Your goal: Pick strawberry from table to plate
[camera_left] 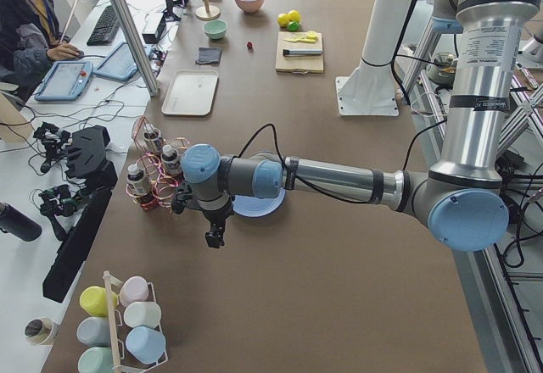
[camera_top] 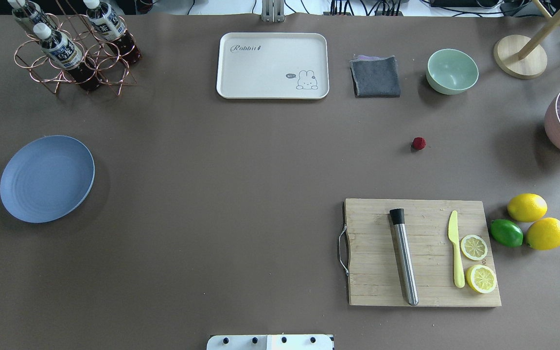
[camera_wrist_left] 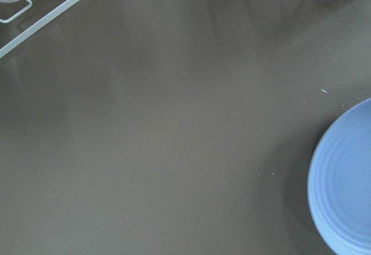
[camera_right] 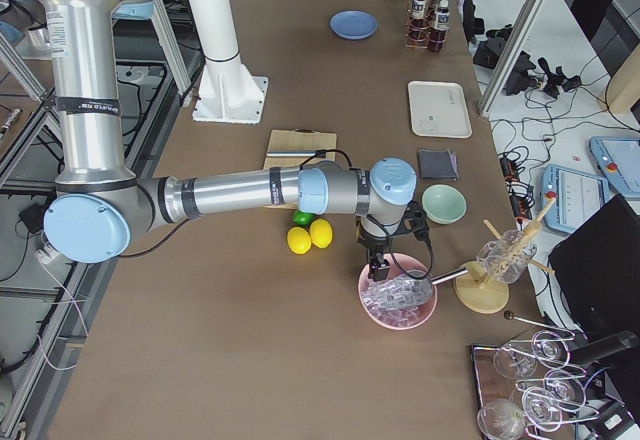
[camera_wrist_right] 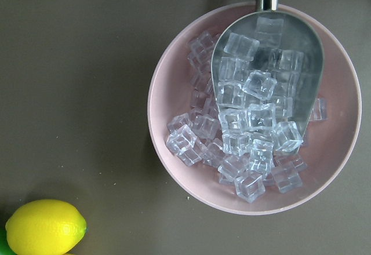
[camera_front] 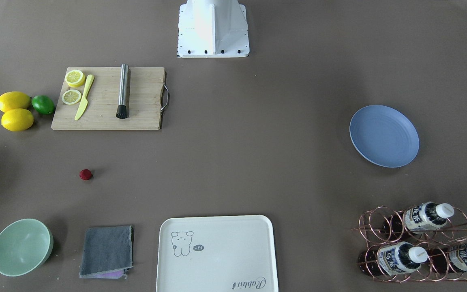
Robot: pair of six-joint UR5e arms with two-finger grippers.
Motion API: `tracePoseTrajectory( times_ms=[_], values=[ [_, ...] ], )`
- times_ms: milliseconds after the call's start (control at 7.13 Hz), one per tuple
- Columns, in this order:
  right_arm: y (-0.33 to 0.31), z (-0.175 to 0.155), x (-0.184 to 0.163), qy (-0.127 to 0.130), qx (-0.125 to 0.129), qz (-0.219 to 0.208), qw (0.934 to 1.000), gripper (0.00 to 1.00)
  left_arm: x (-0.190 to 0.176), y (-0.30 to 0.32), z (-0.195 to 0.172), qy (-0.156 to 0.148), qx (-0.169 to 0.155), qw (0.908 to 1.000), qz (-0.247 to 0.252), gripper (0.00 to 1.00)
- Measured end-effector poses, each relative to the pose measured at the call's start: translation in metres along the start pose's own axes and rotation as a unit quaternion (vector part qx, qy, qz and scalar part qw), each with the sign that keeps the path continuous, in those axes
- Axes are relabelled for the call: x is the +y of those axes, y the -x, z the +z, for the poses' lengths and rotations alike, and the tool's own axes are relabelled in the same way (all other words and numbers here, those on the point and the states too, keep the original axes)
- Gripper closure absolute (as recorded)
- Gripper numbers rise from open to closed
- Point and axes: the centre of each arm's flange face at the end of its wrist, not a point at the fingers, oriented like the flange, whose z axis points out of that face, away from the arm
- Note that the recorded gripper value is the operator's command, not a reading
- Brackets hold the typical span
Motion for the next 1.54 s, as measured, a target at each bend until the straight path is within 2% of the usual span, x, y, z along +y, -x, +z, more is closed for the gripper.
tracePoseTrajectory(
  times_ms=[841, 981, 1262, 1542],
  values=[
    [0.000, 0.000, 0.000, 0.000, 0.000, 0.000, 1.0000, 0.00, -0.003, -0.012, 0.008, 0.001, 0.012, 0.9999, -0.006, 0.03],
    [0.000, 0.000, 0.000, 0.000, 0.000, 0.003, 1.0000, 0.00, -0.010, -0.035, 0.025, -0.002, 0.026, 0.9996, -0.011, 0.03],
    [0.000, 0.001, 0.000, 0.001, 0.000, 0.009, 1.0000, 0.00, -0.018, -0.077, 0.085, -0.021, 0.052, 0.9983, -0.018, 0.04],
    [0.000, 0.001, 0.000, 0.001, 0.000, 0.010, 1.0000, 0.00, -0.010, -0.087, 0.133, -0.038, 0.076, 0.9962, -0.020, 0.05]
  ],
)
